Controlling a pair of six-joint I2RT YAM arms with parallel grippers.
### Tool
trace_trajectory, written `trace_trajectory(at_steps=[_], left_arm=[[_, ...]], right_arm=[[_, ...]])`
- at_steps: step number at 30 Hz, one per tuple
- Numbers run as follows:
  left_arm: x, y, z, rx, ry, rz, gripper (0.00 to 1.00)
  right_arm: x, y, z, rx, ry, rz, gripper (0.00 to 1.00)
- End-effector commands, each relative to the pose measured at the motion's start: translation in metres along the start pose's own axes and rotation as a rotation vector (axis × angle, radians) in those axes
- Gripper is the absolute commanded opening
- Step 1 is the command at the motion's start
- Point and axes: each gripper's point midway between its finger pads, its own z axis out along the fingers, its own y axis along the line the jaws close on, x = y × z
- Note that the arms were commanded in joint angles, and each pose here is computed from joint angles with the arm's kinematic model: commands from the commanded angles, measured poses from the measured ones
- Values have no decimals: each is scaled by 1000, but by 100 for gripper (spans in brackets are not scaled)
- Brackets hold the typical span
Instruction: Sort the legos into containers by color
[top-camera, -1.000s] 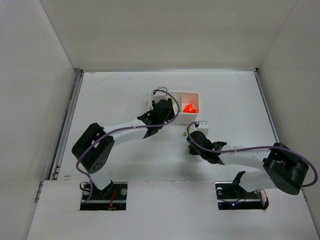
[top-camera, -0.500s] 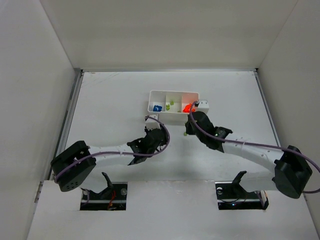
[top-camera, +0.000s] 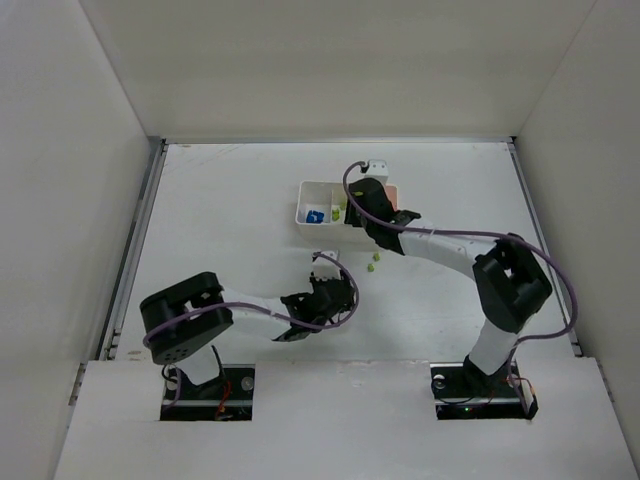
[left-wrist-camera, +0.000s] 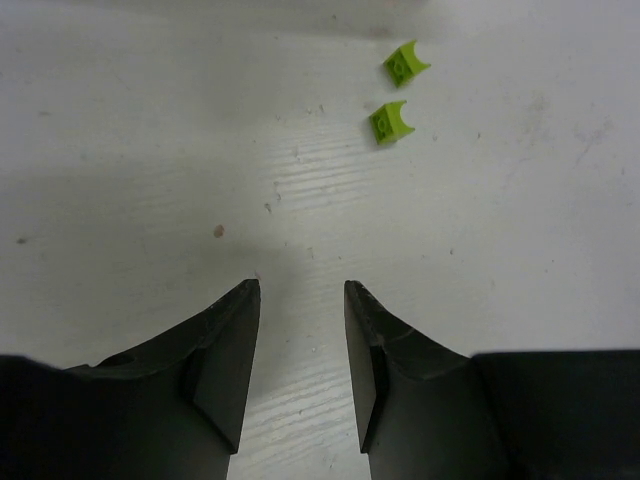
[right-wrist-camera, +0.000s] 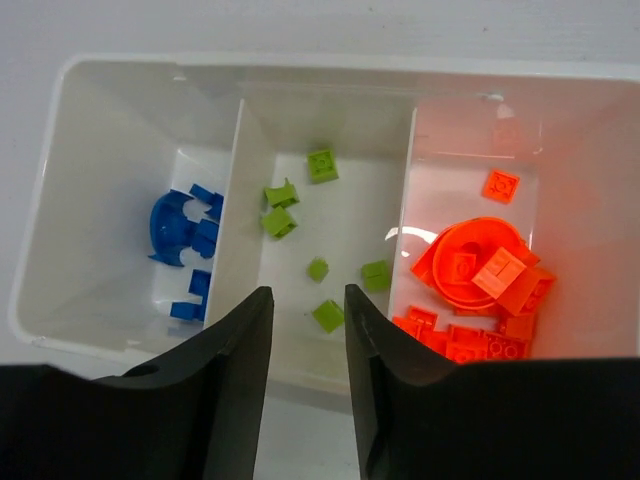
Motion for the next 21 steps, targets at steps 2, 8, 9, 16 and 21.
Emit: trace_trajectory(at_steps=[2,8,9,16,21], left_arm=[[-12,-30,19,33,-57,-51,36],[-4,-55,42,47,-37,-13,35],[-4,-57,45,44,-39,-4,35],[-2,-54,72,-53,-24,57,34],[-5,-45,87,-136,-37,96,33]], right_arm=[[-49,6,-20,-48,-131,62,42],[-31,-36,-54,-13,-153,114,42],[-24,-42,-58,-12,-148,127,42],[32,-74,-82,-9,-91,202,41],[55,-85,-92,-19,-69,242,41]])
